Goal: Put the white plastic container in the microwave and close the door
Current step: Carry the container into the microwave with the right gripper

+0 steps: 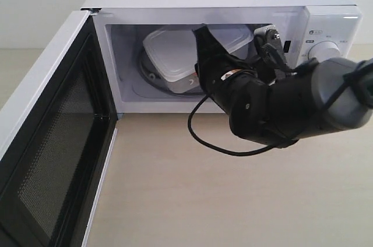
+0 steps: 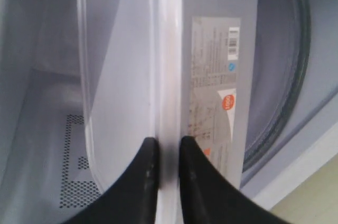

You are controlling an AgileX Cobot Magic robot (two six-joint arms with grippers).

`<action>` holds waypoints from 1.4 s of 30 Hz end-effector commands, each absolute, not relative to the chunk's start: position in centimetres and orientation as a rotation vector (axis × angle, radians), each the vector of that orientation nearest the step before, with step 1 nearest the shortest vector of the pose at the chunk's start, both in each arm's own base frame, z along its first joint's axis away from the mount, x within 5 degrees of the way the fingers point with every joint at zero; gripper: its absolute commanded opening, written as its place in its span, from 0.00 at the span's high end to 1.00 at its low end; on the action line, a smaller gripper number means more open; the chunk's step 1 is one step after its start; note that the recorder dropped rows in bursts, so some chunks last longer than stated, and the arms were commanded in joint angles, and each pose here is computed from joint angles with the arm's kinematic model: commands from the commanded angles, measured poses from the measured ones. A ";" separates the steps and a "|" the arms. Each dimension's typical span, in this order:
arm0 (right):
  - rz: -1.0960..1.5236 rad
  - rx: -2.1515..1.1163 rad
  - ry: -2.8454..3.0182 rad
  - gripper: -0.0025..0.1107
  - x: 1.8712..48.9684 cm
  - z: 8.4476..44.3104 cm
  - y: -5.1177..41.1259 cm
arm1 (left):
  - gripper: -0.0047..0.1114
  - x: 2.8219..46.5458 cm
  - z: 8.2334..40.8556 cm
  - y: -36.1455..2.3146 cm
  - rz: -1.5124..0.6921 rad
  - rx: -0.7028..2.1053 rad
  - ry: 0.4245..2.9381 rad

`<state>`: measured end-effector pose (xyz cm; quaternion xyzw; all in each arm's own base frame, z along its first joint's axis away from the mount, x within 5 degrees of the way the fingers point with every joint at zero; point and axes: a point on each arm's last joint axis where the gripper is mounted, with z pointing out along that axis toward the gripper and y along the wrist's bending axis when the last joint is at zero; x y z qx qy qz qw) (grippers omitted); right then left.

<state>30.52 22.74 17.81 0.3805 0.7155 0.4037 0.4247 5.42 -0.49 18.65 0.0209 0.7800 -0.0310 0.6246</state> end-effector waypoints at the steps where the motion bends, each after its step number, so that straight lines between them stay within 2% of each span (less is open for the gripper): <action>1: 1.014 0.933 1.770 0.98 31.6 17.8 23.3 | 0.92 5.4 18.6 -0.5 -0.084 0.043 1.789; 12: 0.991 1.024 1.754 0.98 32.4 16.7 22.4 | 0.92 5.4 18.6 -0.5 -0.084 0.043 1.789; 20: 1.103 1.094 1.722 0.98 32.4 16.8 22.8 | 0.92 5.4 18.6 -0.5 -0.084 0.043 1.789; 42: 1.127 1.021 1.738 0.98 32.3 17.1 23.1 | 0.92 5.4 18.6 -0.5 -0.084 0.043 1.789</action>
